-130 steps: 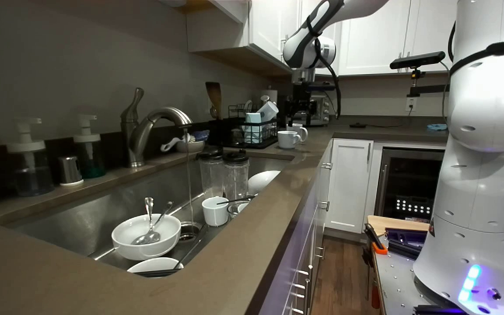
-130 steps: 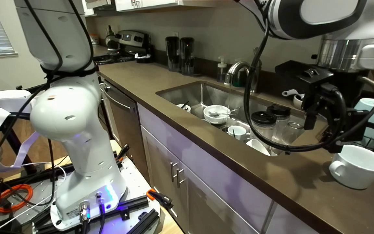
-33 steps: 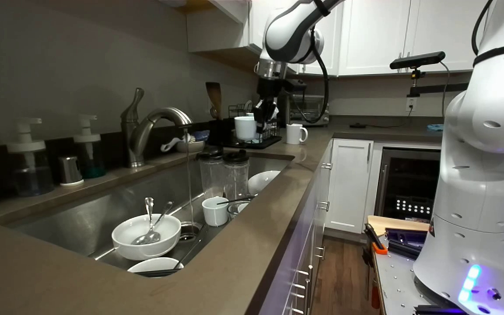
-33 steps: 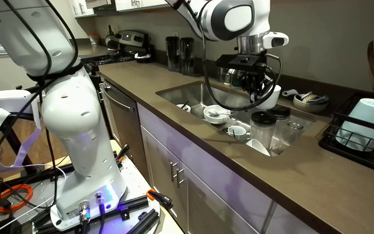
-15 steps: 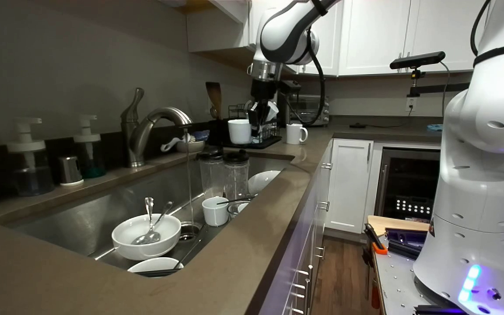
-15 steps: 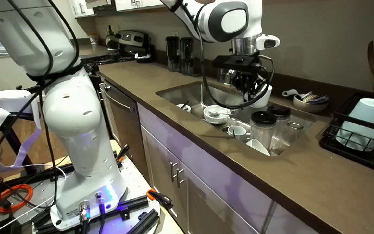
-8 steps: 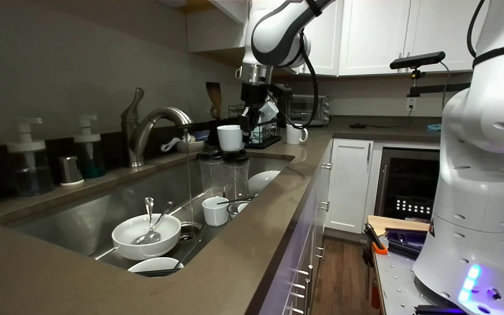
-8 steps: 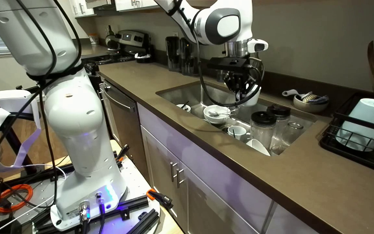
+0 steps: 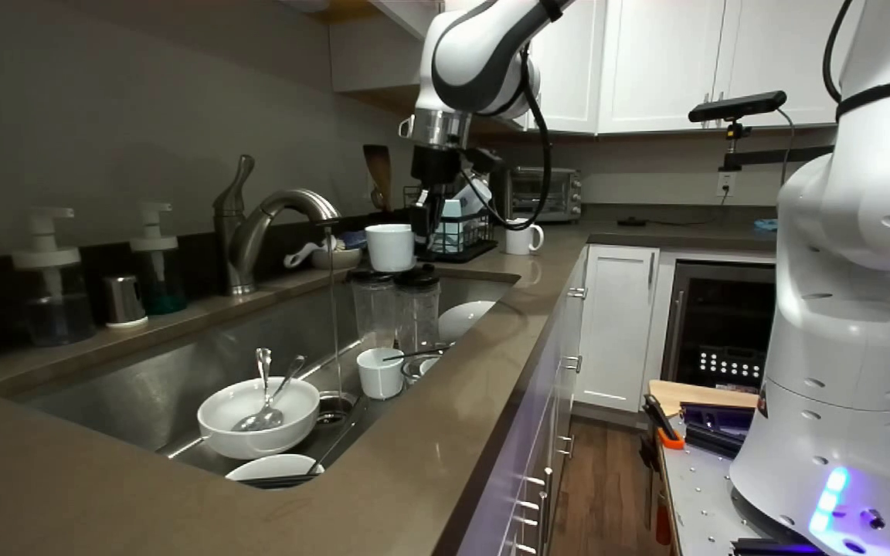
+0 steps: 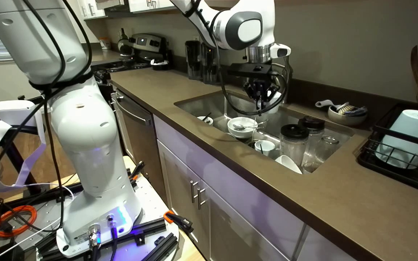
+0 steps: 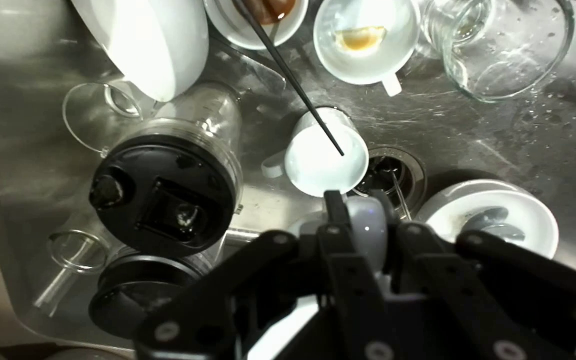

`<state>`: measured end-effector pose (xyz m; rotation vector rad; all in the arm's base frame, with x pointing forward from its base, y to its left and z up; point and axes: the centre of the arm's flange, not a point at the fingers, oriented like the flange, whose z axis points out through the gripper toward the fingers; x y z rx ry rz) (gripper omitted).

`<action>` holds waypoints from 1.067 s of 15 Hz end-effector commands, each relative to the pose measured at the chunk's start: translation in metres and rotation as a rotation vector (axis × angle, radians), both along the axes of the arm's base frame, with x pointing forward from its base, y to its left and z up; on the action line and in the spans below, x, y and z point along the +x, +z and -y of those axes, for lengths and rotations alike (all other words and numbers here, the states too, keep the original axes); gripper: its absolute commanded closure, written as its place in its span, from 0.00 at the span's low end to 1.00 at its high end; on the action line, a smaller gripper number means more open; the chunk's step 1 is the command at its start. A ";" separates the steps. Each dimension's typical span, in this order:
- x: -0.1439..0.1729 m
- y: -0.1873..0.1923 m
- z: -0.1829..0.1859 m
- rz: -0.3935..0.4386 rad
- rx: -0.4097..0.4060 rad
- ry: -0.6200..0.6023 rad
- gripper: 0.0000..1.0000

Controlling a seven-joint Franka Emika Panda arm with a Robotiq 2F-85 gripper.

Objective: Take the smaller mug on the counter, fill it with water and place it on the left side of the counter

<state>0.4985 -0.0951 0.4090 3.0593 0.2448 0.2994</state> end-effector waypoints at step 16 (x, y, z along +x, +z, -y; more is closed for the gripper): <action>0.046 -0.033 -0.049 -0.037 -0.204 0.097 0.96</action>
